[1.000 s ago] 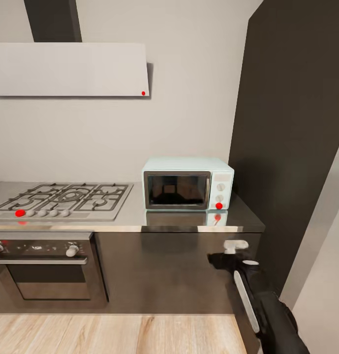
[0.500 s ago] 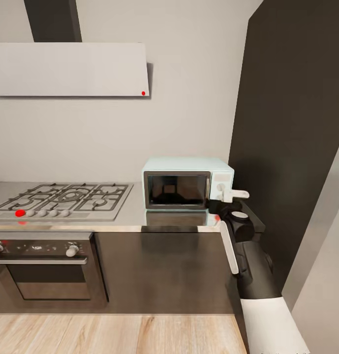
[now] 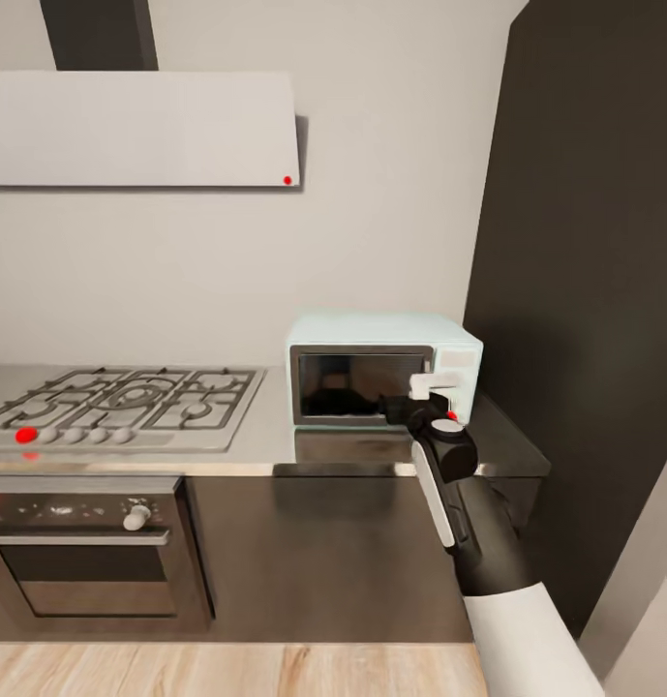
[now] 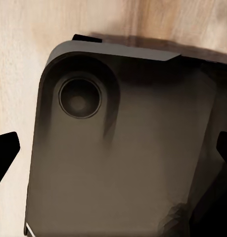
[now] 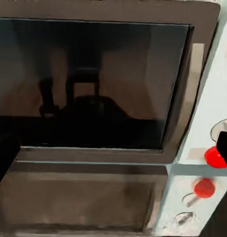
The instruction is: In the kitchen, take the popcorn bag from the countertop, put it into the microwave, and heat it until the popcorn is cooked so the cooked popcorn ends up inside the bag.
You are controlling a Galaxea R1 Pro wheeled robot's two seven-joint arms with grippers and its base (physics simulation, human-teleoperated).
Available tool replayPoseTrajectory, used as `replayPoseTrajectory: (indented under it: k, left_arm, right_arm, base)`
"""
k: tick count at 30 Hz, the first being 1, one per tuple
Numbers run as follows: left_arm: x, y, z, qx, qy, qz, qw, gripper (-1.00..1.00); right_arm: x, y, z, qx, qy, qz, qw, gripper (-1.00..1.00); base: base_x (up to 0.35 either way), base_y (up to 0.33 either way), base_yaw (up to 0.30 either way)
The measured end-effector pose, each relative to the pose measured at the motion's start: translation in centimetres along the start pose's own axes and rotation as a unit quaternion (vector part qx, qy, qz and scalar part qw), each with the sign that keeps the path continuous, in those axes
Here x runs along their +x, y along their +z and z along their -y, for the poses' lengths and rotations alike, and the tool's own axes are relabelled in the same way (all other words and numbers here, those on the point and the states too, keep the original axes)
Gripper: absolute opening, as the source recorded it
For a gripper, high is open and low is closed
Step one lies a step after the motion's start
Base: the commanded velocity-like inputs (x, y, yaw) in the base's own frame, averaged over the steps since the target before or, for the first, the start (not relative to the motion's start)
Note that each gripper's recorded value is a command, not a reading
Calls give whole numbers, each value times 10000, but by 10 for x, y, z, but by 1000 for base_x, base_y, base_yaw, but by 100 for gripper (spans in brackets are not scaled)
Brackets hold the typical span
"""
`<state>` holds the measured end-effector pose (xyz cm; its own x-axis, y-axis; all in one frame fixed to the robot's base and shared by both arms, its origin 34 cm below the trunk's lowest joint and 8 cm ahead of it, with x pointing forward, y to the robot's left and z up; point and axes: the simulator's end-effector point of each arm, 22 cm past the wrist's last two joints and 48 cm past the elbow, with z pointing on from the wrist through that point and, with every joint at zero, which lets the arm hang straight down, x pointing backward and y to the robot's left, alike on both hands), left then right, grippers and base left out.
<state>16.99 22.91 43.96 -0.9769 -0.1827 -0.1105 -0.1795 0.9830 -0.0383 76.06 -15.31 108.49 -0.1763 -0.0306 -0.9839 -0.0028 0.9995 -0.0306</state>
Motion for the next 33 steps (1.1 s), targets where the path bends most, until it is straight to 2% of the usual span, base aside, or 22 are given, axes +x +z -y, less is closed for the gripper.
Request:
replayPoseTrajectory:
  k: [4, 7, 10, 14, 16, 23, 28, 32, 33]
  left_arm:
    - [0, 0, 0, -1, 1, -6, 10000, 100]
    - [0, 0, 0, -1, -3, -4, 10000, 100]
    - [0, 0, 0, -1, -7, -4, 10000, 100]
    - [0, 0, 0, -1, -7, -5, 10000, 100]
    - [0, 0, 0, -1, -7, -4, 10000, 100]
    - [0, 0, 0, -1, -11, -7, 10000, 100]
    - [0, 0, 0, -3, -22, -10, 10000, 100]
    - [0, 0, 0, -3, -23, -11, 10000, 100]
    - [0, 0, 0, -3, -23, -11, 10000, 100]
  right_arm:
    - [11, 6, 3, 53, -24, -110, 9999, 100]
    - [11, 9, 9, 109, 54, -53, 9999, 100]
    - [21, 15, 29, 260, 179, -145, 9994, 100]
    - [30, 21, 59, 462, 67, -165, 9988, 100]
    - [30, 22, 64, 487, 49, -158, 9987, 100]
    - [30, 22, 59, 421, 51, -152, 9990, 100]
    - [42, 27, 43, 57, 39, -289, 9996, 100]
    - [47, 29, 47, 77, 13, -330, 9994, 100]
    - [43, 30, 54, 138, 60, -232, 9996, 100]
  base:
    - [98, 51, 0]
    - [13, 7, 0]
    - [2, 1, 0]
    - [0, 0, 0]
    - [0, 0, 0]
    - [39, 0, 0]
    - [124, 0, 0]
    - [8, 0, 0]
    - [0, 0, 0]
